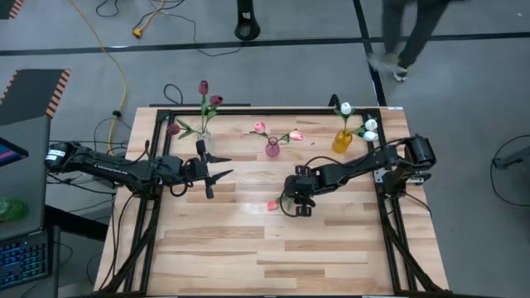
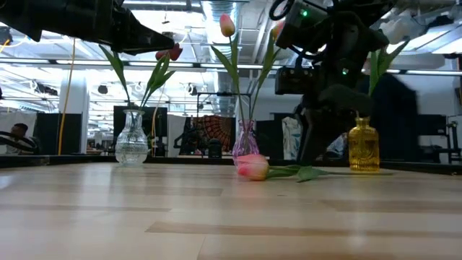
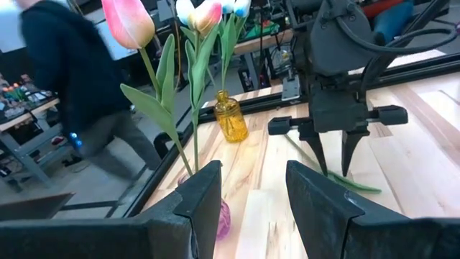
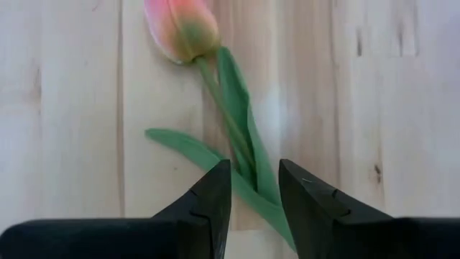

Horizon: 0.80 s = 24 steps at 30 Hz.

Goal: Sort flowers into vase by color
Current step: Put the pink flower into the purple vase

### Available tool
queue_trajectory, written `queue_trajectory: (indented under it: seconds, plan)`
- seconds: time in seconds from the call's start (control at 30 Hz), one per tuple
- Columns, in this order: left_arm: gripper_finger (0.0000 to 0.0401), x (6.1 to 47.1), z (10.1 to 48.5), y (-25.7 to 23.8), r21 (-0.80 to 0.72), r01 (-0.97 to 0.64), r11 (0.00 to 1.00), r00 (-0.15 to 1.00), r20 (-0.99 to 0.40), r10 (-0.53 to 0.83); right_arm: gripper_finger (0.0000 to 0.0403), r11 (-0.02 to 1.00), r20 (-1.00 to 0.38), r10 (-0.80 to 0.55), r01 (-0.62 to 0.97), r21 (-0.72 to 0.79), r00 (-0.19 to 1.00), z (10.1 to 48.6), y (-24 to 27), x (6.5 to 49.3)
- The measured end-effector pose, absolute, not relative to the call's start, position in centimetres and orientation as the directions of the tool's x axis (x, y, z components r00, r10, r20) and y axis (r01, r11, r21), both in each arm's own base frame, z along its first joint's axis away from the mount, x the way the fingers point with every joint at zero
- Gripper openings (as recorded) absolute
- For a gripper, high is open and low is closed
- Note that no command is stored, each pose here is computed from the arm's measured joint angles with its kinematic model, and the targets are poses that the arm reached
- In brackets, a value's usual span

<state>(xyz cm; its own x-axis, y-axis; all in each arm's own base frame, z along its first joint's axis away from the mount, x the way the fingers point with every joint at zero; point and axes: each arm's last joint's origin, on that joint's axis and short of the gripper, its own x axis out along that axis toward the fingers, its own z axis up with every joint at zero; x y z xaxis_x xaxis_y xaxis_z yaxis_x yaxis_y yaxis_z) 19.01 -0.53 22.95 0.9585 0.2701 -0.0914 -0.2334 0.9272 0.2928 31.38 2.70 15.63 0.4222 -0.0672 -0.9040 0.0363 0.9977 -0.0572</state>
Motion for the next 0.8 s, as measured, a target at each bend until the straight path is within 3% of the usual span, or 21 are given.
queue_trajectory:
  seconds: [0.53,0.8]
  plan:
    - [0.0146,19.0,22.8,-0.5,0.279,-0.233,0.932,0.957,-0.103,0.271,0.0143,0.996,-0.952,-0.087,0.023,-0.084,0.293,13.6,1.2,31.1]
    - [0.0146,19.0,22.8,-0.5,0.279,-0.234,0.931,0.957,-0.103,0.271,0.0142,1.000,-0.968,-0.011,-0.002,-0.012,0.250,12.6,1.4,31.2]
